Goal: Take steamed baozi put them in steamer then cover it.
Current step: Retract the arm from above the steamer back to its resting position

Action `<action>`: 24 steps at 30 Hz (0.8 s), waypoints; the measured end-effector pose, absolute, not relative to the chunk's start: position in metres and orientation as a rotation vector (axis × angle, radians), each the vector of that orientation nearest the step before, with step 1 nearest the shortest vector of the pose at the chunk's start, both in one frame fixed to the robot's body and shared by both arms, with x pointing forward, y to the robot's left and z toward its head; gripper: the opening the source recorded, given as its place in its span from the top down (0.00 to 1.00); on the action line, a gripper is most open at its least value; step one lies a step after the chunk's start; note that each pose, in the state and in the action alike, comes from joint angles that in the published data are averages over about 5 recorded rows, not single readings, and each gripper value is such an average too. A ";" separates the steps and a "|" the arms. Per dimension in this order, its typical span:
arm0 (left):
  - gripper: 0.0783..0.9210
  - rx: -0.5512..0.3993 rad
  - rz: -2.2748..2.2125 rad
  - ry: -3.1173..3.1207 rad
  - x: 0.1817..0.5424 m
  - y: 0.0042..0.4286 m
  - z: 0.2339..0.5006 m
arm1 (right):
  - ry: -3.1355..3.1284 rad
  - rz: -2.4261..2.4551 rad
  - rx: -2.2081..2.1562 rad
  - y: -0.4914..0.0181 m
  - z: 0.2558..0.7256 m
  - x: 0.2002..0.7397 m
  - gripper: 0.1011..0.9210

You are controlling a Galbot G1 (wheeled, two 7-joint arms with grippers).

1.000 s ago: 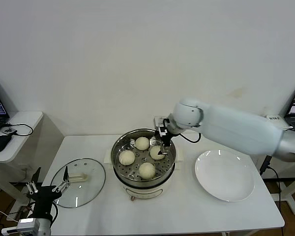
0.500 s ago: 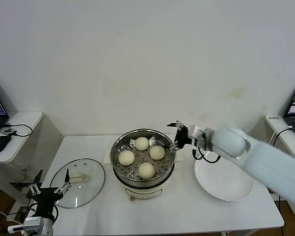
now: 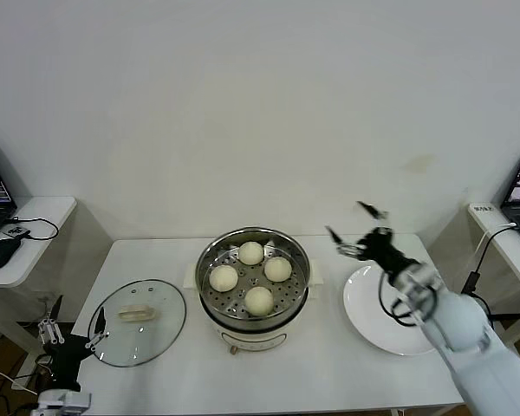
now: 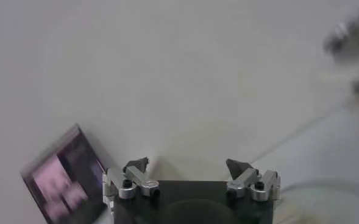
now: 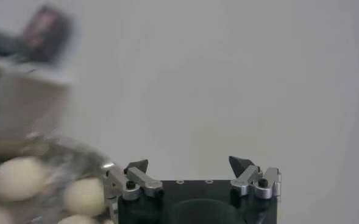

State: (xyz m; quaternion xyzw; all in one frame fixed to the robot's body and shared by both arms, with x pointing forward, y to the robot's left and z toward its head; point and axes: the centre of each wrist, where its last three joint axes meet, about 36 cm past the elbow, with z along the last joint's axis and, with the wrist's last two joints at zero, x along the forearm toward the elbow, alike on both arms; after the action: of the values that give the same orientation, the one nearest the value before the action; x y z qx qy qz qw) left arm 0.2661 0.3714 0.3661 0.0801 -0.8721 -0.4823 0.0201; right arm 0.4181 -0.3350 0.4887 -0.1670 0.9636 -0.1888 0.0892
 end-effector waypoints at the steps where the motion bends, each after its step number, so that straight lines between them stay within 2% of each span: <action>1: 0.12 0.228 -1.586 -2.659 0.264 0.374 0.364 | 2.874 -0.550 -0.440 -0.342 0.485 0.409 0.12; 7: 0.12 0.064 -2.012 -2.371 0.255 0.388 0.350 | 2.907 -0.523 -0.145 -0.378 0.465 0.364 0.12; 13: 0.12 -0.082 -2.221 -2.174 0.254 0.394 0.330 | 2.907 -0.525 0.042 -0.397 0.453 0.337 0.12; 19: 0.12 -0.167 -2.299 -2.082 0.264 0.400 0.313 | 2.907 -0.534 0.147 -0.407 0.447 0.315 0.12; 24: 0.12 -0.203 -2.327 -2.044 0.279 0.404 0.305 | 2.910 -0.539 0.201 -0.411 0.444 0.301 0.12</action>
State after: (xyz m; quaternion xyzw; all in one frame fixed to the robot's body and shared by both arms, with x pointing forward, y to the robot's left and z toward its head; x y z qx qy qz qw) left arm 0.2788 0.4040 0.3048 -0.0654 -0.6584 -0.7496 0.0192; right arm 0.3015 -0.4106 0.4442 0.0676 0.9772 -0.1811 0.0877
